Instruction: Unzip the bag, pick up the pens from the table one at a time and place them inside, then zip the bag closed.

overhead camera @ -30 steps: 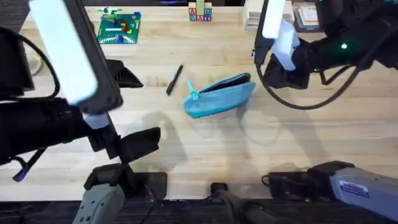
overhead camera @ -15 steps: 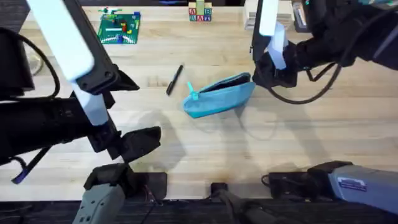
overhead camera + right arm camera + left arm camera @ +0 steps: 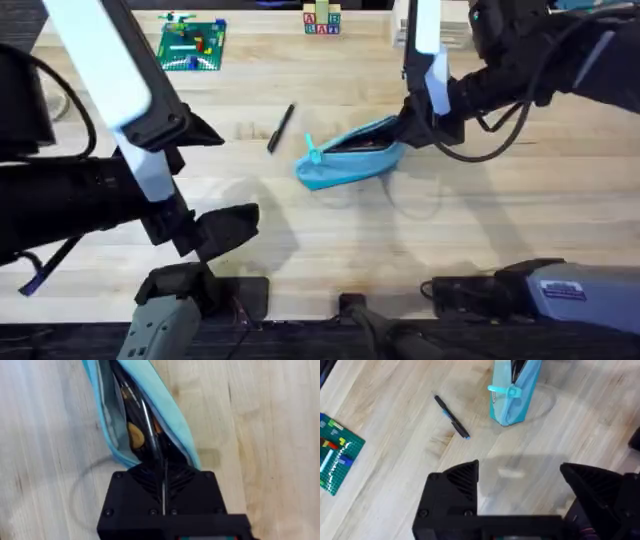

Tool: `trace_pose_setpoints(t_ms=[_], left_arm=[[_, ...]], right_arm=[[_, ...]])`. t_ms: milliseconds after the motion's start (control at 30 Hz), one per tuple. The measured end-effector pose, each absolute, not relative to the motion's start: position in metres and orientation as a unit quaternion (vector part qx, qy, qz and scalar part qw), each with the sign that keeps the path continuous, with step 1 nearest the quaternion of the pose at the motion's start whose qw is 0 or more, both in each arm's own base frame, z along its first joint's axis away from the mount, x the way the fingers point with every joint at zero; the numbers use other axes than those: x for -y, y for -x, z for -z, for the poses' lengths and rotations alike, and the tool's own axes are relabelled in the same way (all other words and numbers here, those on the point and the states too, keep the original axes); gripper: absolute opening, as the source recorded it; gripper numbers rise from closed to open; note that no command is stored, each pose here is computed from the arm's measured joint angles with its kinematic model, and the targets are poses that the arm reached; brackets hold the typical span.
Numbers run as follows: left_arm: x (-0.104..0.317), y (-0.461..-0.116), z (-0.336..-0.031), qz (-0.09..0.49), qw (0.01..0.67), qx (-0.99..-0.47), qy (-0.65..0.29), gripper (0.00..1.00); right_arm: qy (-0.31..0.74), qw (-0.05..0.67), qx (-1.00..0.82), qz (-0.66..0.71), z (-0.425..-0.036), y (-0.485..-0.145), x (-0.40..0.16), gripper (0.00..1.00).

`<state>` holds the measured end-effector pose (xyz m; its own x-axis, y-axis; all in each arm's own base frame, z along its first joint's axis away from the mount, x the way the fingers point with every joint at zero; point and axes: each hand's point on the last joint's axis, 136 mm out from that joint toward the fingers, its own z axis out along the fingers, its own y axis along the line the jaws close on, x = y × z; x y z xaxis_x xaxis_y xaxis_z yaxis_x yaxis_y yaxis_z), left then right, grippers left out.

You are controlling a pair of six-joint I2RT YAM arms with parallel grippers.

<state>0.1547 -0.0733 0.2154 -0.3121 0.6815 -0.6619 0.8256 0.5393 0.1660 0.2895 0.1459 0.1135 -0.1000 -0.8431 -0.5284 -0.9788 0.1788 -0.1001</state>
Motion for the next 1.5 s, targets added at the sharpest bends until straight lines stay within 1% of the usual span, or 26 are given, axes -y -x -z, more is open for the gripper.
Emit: trace_pose_setpoints(t_ms=[467,500,533,567,600,700,733,767,900,1033,1067,1100,1200,1500], left_arm=[[0.073,-0.155,-0.215,0.102,0.352,-0.804,-0.469,0.995],[0.073,-0.155,-0.215,0.102,0.352,-0.804,-0.469,0.995],[0.073,-0.155,-0.215,0.102,0.352,-0.804,-0.469,0.995],[0.073,-0.155,-0.215,0.102,0.352,-0.804,-0.469,0.996],[0.073,-0.155,-0.215,0.102,0.352,-0.804,-0.469,0.996],[0.073,-0.155,-0.215,0.102,0.352,-0.804,-0.469,0.996],[0.073,-0.155,-0.215,0.102,0.352,-0.804,-0.469,0.996],[0.073,-0.155,-0.215,0.102,0.352,-0.804,-0.469,0.996],[0.073,-0.155,-0.215,0.102,0.352,-0.804,-0.469,0.996],[0.073,-0.155,-0.215,0.102,0.352,-0.804,-0.469,0.995],[0.073,-0.155,-0.215,0.102,0.352,-0.804,-0.469,0.995],[0.073,-0.155,-0.215,0.102,0.352,-0.804,-0.469,0.995],[0.073,-0.155,-0.215,0.102,0.352,-0.804,-0.469,0.995],[0.073,-0.157,-0.216,0.099,0.356,-0.802,-0.47,0.995]], right_arm=[[0.621,0.219,-0.734,-0.167,-0.096,-0.287,-0.15,0.035],[0.621,0.219,-0.734,-0.167,-0.096,-0.287,-0.15,0.099],[0.621,0.219,-0.734,-0.167,-0.096,-0.287,-0.15,0.217],[0.621,0.219,-0.734,-0.167,-0.096,-0.287,-0.15,0.348],[0.621,0.219,-0.733,-0.167,-0.096,-0.287,-0.15,0.507],[0.621,0.22,-0.733,-0.168,-0.096,-0.287,-0.15,0.926],[0.622,0.22,-0.732,-0.168,-0.096,-0.287,-0.15,0.977],[0.622,0.22,-0.732,-0.169,-0.096,-0.287,-0.15,0.992],[0.613,0.219,-0.739,-0.172,-0.096,-0.287,-0.151,0.996],[0.595,0.231,-0.751,-0.169,-0.109,-0.287,-0.15,0.997],[0.593,0.239,-0.751,-0.166,-0.115,-0.287,-0.15,0.997],[0.587,0.269,-0.748,-0.154,-0.137,-0.286,-0.15,0.996],[0.576,0.302,-0.746,-0.143,-0.161,-0.283,-0.149,0.997],[0.514,0.368,-0.762,-0.139,-0.214,-0.269,-0.146,0.997]])
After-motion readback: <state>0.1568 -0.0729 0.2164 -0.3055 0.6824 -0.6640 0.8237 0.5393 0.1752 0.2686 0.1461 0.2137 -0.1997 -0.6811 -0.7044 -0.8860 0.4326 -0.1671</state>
